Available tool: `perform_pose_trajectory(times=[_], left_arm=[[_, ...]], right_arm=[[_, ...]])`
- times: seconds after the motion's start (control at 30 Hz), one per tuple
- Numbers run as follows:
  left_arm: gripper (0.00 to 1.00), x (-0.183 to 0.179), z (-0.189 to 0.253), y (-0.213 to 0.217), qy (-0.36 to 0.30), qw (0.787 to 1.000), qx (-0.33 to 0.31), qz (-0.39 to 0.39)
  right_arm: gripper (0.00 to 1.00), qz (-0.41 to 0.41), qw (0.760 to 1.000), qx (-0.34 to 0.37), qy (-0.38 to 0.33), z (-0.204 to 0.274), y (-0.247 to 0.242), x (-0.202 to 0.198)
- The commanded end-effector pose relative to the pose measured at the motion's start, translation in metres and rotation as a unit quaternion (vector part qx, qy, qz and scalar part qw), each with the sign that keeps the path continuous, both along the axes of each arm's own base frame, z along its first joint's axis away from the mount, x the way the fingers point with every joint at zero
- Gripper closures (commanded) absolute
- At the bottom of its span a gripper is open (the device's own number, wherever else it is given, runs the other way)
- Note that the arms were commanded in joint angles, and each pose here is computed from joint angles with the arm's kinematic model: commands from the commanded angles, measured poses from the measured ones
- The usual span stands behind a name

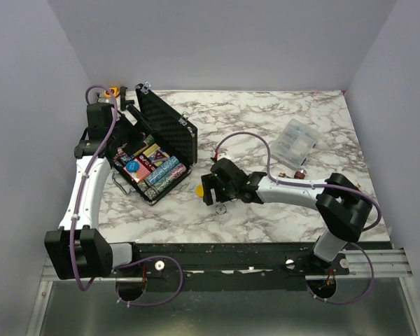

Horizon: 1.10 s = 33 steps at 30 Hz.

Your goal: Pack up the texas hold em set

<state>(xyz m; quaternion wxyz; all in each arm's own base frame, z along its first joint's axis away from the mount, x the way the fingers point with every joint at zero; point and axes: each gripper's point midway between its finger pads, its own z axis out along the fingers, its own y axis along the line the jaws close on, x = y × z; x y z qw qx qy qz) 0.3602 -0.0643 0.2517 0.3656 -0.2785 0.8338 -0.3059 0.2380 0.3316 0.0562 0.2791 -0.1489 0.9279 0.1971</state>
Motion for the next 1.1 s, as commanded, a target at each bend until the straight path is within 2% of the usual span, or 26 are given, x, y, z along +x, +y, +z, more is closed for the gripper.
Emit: perform_pose_trajectory(times=[0.0,0.2,0.4,0.47,0.6,0.77,0.87,1.07], left_arm=[[0.11,-0.007,0.021,-0.042,-0.066,0.989,-0.054,-0.124],[0.13,-0.009,0.025,-0.05,-0.076,0.985,-0.058,-0.146],[0.13,-0.008,0.025,-0.052,-0.08,0.984,-0.057,-0.152],[0.13,-0.009,0.024,-0.055,-0.081,0.983,-0.053,-0.158],[0.13,-0.014,0.012,-0.067,-0.074,0.983,-0.004,-0.167],[0.13,-0.034,-0.017,-0.083,-0.06,0.982,0.033,-0.177],[0.15,-0.054,-0.049,-0.091,-0.041,0.982,0.069,-0.172],[0.17,-0.095,-0.1,-0.126,-0.017,0.963,0.183,-0.198]], right_arm=[[0.16,0.022,0.999,-0.023,-0.042,-0.016,0.011,0.007],[0.15,0.024,0.994,-0.051,-0.093,-0.026,0.02,0.019],[0.16,0.008,0.991,-0.072,-0.11,-0.031,0.021,0.03],[0.16,-0.008,0.992,-0.064,-0.113,-0.025,0.018,0.031],[0.15,-0.034,0.988,-0.014,-0.153,0.011,0.006,0.031],[0.1,-0.099,0.971,-0.022,-0.216,0.042,-0.043,0.036],[0.04,-0.154,0.957,-0.022,-0.244,0.057,-0.08,0.041],[0.01,-0.241,0.943,0.006,-0.23,0.059,-0.146,0.051]])
